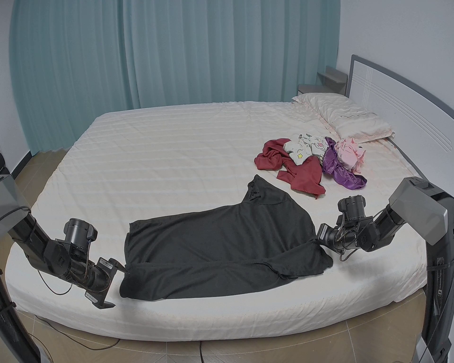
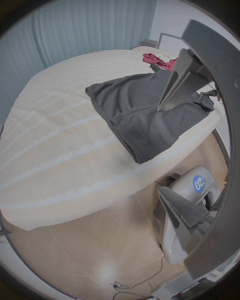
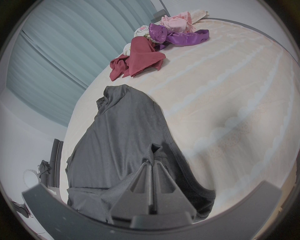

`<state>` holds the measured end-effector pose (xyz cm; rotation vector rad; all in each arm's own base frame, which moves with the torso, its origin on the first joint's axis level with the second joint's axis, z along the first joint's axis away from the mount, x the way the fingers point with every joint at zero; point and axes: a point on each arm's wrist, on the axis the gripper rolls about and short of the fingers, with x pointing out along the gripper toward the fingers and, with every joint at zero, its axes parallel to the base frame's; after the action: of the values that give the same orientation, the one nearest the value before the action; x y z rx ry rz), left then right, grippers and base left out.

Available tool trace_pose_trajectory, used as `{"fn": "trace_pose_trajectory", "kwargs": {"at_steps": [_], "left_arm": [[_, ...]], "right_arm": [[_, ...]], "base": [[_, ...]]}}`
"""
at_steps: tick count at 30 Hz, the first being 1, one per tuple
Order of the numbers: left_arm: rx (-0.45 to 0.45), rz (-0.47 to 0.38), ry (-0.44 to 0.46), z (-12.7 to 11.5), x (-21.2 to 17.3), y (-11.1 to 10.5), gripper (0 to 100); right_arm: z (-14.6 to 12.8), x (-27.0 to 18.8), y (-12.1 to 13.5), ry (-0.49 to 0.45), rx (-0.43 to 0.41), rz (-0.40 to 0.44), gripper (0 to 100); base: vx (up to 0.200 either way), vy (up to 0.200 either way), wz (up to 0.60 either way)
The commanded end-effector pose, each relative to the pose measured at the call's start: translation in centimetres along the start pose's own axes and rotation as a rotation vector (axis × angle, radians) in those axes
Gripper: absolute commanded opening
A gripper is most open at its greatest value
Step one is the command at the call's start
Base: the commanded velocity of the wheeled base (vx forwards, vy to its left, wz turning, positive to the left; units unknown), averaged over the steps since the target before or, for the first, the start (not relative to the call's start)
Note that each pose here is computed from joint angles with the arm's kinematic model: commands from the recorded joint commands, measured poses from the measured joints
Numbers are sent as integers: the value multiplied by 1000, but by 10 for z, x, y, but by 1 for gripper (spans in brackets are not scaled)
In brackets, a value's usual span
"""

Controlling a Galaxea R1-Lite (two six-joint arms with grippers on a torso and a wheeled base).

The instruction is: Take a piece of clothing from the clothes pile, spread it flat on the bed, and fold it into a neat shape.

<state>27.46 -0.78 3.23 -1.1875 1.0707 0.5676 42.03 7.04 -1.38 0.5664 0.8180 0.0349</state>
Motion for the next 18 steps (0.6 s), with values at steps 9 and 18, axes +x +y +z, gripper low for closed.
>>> {"fn": "trace_pose_trajectory", "kwargs": {"at_steps": [9,18], "left_arm": [[0,3,11,-1,0,2,100],[21,-17,33,-1,-4,1,100]], "right_arm": [[7,-13,-3,-16,15,-6,100],[0,-56,-7,-2,38,-19,100]], "base": [[0,0,0],[0,0,0]]}}
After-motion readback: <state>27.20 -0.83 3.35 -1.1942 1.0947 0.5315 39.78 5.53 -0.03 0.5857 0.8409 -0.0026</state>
